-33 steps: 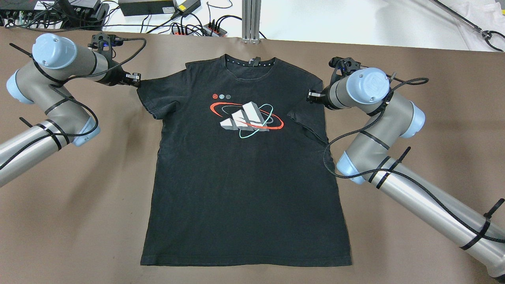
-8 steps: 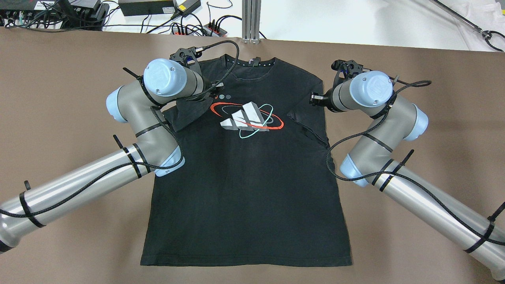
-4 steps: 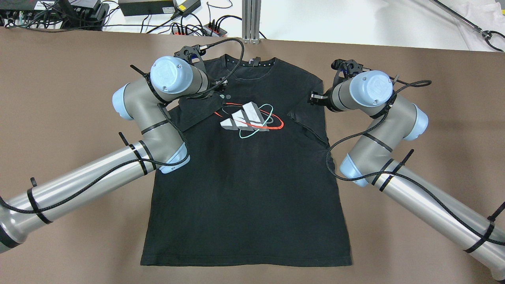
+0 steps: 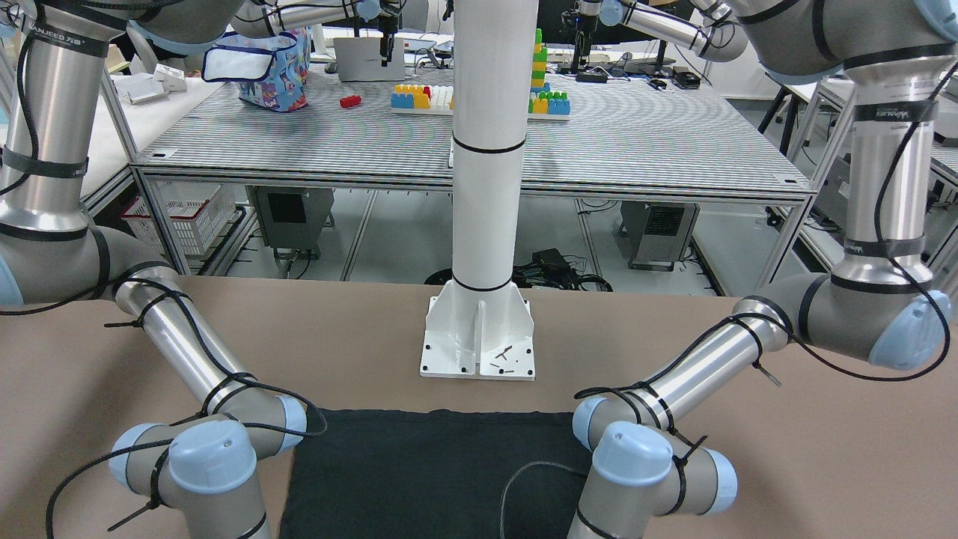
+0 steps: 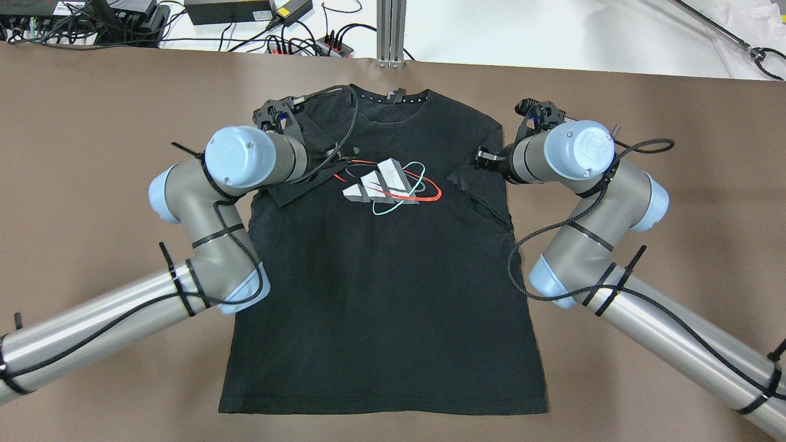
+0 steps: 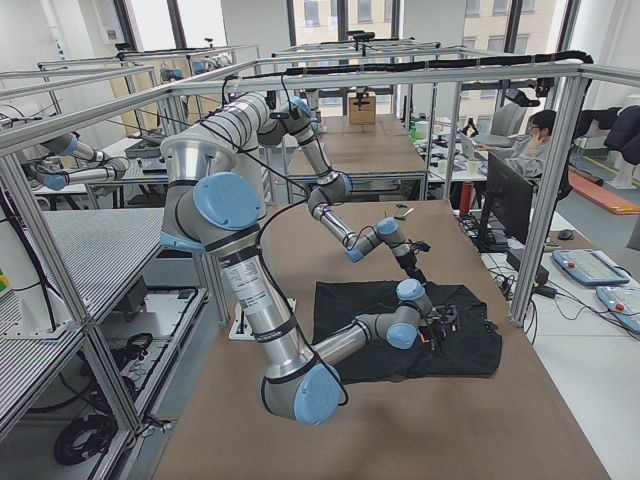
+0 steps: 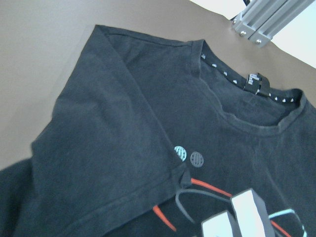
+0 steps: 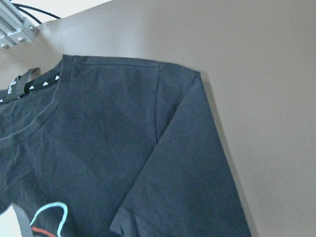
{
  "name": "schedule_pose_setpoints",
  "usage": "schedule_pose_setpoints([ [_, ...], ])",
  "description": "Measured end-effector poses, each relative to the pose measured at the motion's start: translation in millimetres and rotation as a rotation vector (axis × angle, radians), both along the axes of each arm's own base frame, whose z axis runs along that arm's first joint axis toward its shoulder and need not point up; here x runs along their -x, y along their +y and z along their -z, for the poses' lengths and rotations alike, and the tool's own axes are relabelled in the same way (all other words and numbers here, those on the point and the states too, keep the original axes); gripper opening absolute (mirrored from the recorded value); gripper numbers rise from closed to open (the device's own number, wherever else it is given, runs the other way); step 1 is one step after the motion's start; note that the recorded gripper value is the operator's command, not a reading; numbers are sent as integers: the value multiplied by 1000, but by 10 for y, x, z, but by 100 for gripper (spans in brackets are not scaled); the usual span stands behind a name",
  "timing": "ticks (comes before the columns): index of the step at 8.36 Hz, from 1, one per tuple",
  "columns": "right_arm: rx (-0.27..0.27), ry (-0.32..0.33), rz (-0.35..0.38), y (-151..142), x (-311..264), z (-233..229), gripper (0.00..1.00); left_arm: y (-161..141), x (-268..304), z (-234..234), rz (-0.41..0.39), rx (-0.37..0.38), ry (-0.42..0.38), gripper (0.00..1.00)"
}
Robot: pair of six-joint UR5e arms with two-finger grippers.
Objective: Fold clothes
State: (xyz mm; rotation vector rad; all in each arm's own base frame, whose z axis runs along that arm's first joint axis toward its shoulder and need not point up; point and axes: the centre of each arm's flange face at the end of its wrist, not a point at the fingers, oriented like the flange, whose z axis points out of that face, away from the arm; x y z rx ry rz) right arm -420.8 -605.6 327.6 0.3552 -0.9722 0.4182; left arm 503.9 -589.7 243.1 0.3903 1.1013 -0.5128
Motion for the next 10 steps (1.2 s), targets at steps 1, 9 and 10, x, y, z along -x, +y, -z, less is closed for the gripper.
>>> schedule_pose_setpoints([
  [1, 33, -34, 2, 294, 35, 33, 69, 377, 103, -61, -5, 0, -1, 100],
  [9, 353, -68, -53, 3138, -370, -650, 63, 2045, 526, -132, -11, 87, 9, 100],
  [10, 363, -58, -41, 3344, -284, -696, 63, 2053, 517, -156, -12, 89, 5, 100],
])
